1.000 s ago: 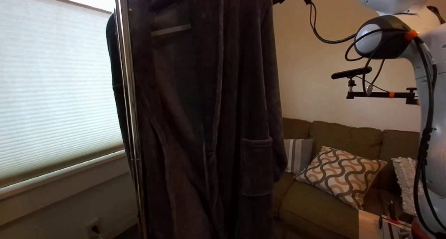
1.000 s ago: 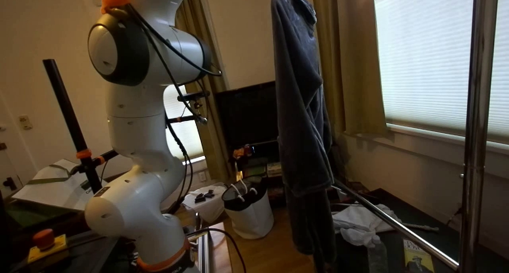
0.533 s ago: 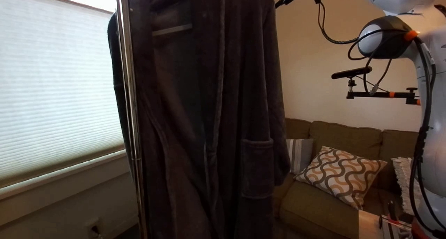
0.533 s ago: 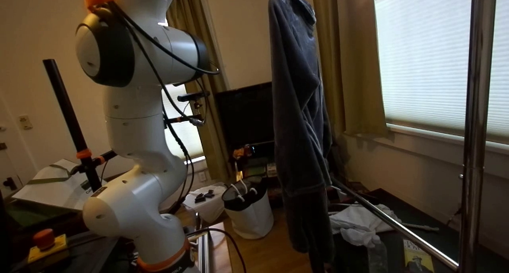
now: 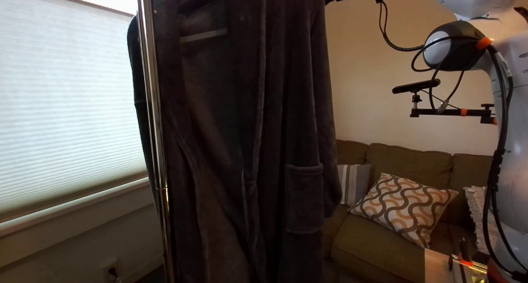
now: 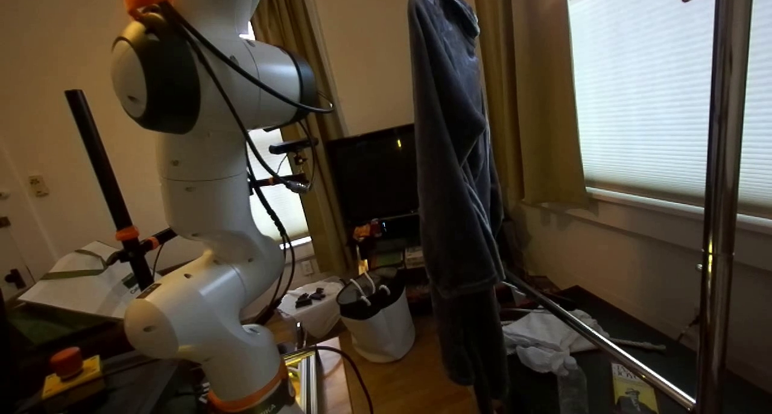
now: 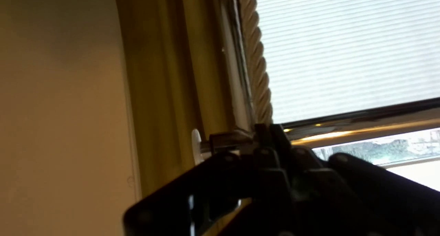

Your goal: Put the rope on the bottom rod

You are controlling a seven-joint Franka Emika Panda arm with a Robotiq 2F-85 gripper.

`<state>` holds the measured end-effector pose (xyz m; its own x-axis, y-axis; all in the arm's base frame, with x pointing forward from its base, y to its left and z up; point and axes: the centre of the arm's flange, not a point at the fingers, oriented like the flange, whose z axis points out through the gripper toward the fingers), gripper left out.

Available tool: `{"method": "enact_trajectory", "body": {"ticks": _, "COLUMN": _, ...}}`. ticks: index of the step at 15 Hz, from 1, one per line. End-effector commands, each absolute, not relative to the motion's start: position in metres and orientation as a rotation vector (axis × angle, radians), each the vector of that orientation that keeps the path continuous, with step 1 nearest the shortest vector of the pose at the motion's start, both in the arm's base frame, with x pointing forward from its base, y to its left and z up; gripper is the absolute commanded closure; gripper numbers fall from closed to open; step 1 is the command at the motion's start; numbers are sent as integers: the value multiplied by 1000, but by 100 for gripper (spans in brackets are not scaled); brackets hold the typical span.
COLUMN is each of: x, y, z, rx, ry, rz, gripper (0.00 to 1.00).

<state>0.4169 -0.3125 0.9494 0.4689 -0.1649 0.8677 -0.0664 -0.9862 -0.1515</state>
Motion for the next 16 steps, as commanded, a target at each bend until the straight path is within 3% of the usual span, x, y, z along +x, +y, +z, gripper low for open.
{"method": "enact_trajectory", "body": {"ticks": 1, "x": 427, "y": -323, "z": 976, "rx": -2610, "ry": 129, "rz": -1594, "gripper": 100}}
{"method": "enact_trajectory", "body": {"ticks": 4, "x": 415, "y": -320, "z": 981, "rx": -2627, "ry": 103, "rz": -1608, "gripper": 100}}
{"method": "enact_trajectory", "body": {"ticks": 5, "x": 414, "y": -320, "z": 981, "rx": -2634, "ry": 99, "rz": -1603, "gripper": 74}}
{"method": "enact_trajectory", "body": {"ticks": 6, "x": 412, "y": -320, "z": 982, "rx": -2636, "ry": 108, "rz": -1610, "gripper": 73}}
{"method": "enact_trajectory", "body": {"ticks": 15, "x": 435, "y": -328, "z": 974, "rx": -2634, "ry": 90, "rz": -1628, "gripper": 7}}
{"method": "enact_trajectory", "body": {"ticks": 16, "x": 437, "y": -327, "z": 974, "rx": -2627, "ry": 84, "rz": -1632, "gripper": 10}}
